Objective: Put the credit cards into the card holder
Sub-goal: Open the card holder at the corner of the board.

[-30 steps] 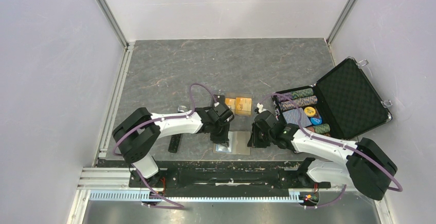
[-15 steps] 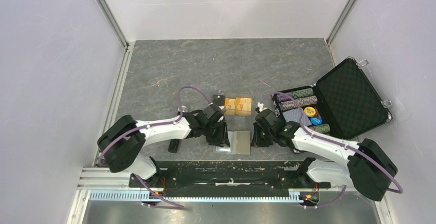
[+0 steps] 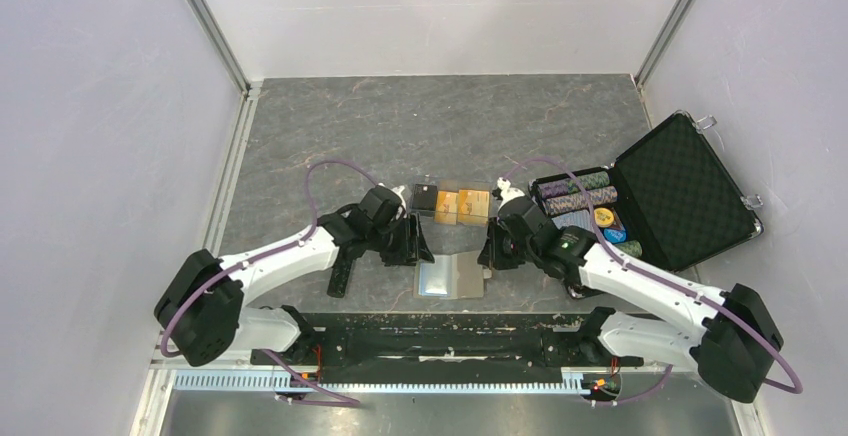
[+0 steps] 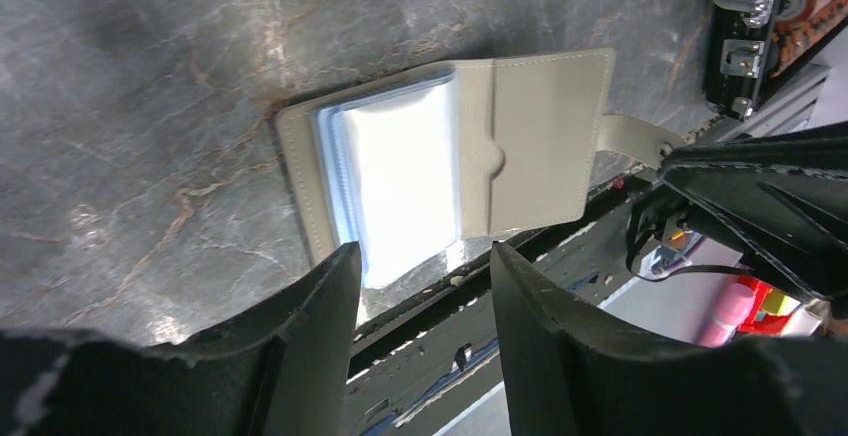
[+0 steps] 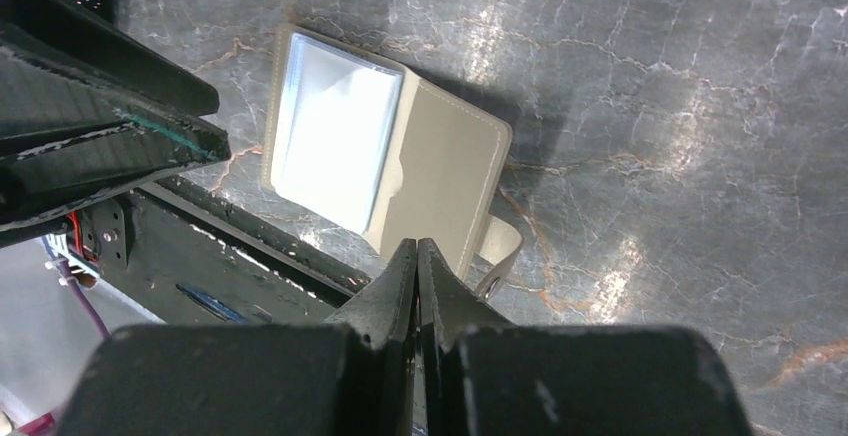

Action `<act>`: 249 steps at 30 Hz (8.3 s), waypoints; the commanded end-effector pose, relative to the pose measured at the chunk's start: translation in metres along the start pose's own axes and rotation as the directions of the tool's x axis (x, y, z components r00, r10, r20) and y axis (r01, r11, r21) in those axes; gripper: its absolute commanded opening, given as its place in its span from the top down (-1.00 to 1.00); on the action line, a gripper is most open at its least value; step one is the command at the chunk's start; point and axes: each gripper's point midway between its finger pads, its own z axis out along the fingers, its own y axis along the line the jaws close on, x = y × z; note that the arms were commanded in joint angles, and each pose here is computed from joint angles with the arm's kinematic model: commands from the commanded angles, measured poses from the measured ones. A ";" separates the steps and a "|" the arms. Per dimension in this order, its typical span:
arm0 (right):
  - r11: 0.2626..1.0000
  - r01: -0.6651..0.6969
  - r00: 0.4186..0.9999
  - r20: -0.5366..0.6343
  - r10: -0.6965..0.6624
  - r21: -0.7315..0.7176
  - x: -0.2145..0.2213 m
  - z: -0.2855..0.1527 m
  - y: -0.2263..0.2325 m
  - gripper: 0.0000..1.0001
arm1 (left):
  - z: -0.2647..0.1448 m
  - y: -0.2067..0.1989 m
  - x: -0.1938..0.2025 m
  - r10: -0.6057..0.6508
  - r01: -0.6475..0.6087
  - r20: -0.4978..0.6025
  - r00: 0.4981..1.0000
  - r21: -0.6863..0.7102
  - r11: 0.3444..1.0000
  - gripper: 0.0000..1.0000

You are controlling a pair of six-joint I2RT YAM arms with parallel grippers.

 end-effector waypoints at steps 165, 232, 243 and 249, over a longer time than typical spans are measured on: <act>0.992 -0.095 0.987 -0.124 0.105 0.087 0.047 0.048 -0.024 1.00 | 0.023 -0.039 0.013 0.083 -0.084 -0.022 0.996 -0.053 0.995 -0.09; 0.988 -0.151 0.969 0.201 0.143 0.024 -0.031 -0.014 -0.033 1.00 | 0.073 -0.132 0.047 0.165 -0.141 -0.163 0.973 0.152 0.978 -0.34; 0.990 -0.129 0.982 0.147 0.118 0.064 -0.020 -0.003 -0.044 1.00 | 0.106 -0.122 0.073 0.152 -0.132 -0.265 0.952 0.093 0.987 -0.42; 0.991 -0.121 0.983 0.144 0.111 0.065 -0.023 0.000 -0.042 1.00 | 0.104 -0.114 0.072 0.132 -0.124 -0.263 0.956 0.047 0.991 -0.19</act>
